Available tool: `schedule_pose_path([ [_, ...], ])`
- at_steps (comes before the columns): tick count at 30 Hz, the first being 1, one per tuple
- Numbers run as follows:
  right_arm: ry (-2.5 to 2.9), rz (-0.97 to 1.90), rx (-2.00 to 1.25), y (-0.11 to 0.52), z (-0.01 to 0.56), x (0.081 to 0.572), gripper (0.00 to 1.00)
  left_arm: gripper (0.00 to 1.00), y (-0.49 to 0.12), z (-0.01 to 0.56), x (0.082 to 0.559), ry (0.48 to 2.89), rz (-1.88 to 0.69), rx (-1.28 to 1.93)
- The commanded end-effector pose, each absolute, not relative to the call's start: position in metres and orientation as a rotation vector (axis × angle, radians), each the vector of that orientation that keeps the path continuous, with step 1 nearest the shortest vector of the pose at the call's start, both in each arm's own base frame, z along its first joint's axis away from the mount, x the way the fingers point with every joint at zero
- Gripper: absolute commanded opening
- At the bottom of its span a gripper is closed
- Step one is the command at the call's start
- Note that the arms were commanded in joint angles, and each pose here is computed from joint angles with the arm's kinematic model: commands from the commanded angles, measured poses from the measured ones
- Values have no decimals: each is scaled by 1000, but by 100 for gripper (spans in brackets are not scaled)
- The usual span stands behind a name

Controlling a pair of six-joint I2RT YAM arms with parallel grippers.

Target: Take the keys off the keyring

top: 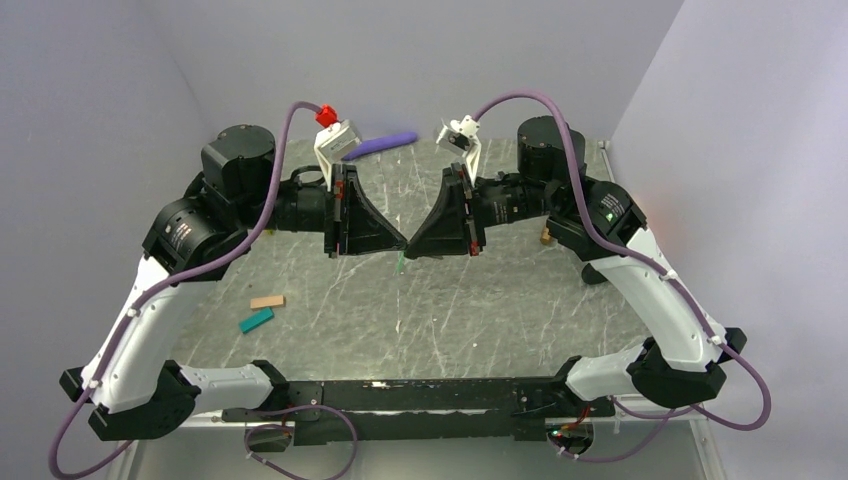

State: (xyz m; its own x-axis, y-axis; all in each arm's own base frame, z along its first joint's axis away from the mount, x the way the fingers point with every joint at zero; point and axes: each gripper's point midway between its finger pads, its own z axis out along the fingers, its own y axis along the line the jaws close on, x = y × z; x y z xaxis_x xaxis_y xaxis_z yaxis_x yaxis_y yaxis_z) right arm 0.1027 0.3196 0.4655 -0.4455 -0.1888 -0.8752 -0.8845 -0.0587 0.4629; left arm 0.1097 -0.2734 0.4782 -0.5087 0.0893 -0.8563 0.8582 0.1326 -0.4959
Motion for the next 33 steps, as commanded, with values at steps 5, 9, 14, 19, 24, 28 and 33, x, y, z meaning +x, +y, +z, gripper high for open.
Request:
schedule_pose_path([
  [5,1502,1576,-1191,318,492,93,0,0,-278,491,115,1665,-1447,915],
  [9,1484,1577,-1145,319,499,96,0,0,-275,491,124,1677,-1393,846],
  [14,1410,1616,-1012,324,515,105,0,0,-273,496,137,1641,-1354,735],
  [19,1351,1657,-910,328,530,112,0,0,-269,505,145,1598,-1317,646],
  [24,1294,1679,-838,331,548,119,0,0,-261,510,152,1565,-1272,555],
  [28,1239,1740,-816,335,563,120,0,0,-257,515,151,1538,-1263,528],
  [33,1219,1768,-801,338,569,121,0,0,-250,520,149,1520,-1246,510],
])
